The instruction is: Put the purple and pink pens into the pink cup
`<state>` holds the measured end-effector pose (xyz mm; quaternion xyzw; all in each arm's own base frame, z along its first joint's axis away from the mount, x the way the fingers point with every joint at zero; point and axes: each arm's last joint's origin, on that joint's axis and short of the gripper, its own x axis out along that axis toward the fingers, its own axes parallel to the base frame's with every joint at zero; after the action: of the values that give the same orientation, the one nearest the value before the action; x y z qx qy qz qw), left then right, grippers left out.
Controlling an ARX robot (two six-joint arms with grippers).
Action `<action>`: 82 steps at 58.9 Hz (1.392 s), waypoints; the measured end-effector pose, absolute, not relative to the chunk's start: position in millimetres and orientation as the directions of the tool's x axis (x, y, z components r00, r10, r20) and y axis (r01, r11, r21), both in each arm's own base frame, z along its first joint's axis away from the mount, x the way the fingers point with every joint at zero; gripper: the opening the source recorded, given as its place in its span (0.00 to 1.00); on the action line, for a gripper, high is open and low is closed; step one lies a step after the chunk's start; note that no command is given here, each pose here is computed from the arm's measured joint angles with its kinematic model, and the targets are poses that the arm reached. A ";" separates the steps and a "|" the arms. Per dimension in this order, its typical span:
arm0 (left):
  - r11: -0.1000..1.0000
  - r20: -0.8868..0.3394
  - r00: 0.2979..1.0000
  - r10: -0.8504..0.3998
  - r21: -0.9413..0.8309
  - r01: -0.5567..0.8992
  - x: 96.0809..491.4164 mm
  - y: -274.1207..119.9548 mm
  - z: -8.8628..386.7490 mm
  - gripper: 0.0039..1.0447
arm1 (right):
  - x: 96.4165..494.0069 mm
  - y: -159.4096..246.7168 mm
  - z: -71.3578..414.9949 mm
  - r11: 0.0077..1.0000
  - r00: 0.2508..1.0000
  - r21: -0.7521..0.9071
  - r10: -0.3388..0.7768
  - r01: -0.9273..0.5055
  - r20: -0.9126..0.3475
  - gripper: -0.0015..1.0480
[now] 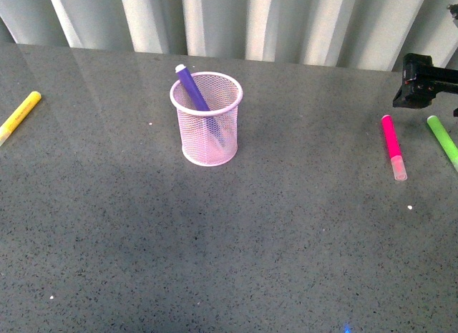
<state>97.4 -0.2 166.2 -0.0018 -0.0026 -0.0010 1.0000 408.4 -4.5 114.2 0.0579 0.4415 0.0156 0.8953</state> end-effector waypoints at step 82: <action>1.000 0.005 1.000 -0.002 -0.004 0.002 97.4 -0.2 166.2 0.94 | 450.1 23.2 62.0 0.996 0.568 0.091 0.067 0.014 -0.821 0.93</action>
<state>97.4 -0.2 166.2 -0.0020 -0.0026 -0.0010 1.0000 450.1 23.2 62.0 0.0436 0.4647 0.0147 0.8843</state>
